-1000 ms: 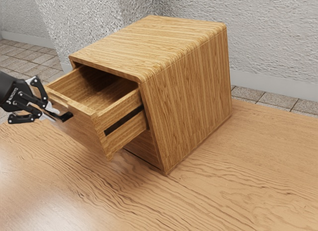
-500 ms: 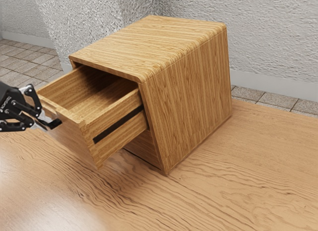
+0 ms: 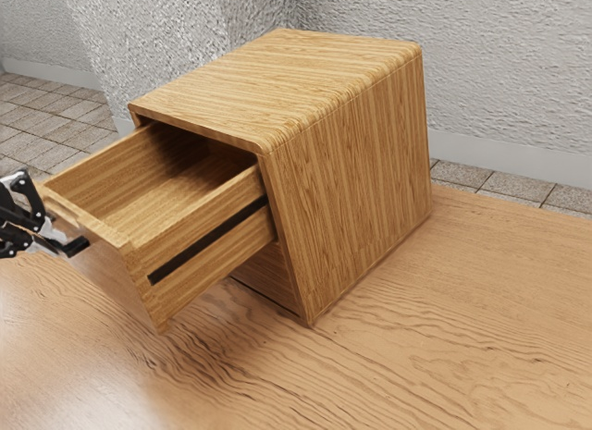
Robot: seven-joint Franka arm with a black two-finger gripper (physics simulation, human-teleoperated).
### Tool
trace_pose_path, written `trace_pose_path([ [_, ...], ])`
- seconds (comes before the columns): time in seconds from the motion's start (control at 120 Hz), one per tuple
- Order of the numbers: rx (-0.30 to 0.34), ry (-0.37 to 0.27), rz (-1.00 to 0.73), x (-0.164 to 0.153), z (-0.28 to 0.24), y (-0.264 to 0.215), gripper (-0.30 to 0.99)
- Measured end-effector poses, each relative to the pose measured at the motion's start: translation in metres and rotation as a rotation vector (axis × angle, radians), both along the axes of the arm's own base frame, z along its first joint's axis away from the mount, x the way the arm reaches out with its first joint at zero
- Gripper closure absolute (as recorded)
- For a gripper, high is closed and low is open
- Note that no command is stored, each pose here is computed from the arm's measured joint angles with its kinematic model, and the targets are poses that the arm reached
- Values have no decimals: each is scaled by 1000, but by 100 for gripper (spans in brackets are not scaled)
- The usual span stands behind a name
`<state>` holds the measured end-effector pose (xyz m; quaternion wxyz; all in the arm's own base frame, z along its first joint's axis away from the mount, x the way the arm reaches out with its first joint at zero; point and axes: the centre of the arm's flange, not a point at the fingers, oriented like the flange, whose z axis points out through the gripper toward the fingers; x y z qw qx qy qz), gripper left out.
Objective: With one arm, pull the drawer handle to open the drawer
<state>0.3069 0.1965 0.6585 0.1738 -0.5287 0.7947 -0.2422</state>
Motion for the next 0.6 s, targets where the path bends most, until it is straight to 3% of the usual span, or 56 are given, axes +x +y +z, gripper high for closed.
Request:
trace_pose_path([
  [0.425, 9, 19, 14, -21, -2, 6, 78],
  [0.6, 18, 38, 18, -22, -4, 6, 61],
])
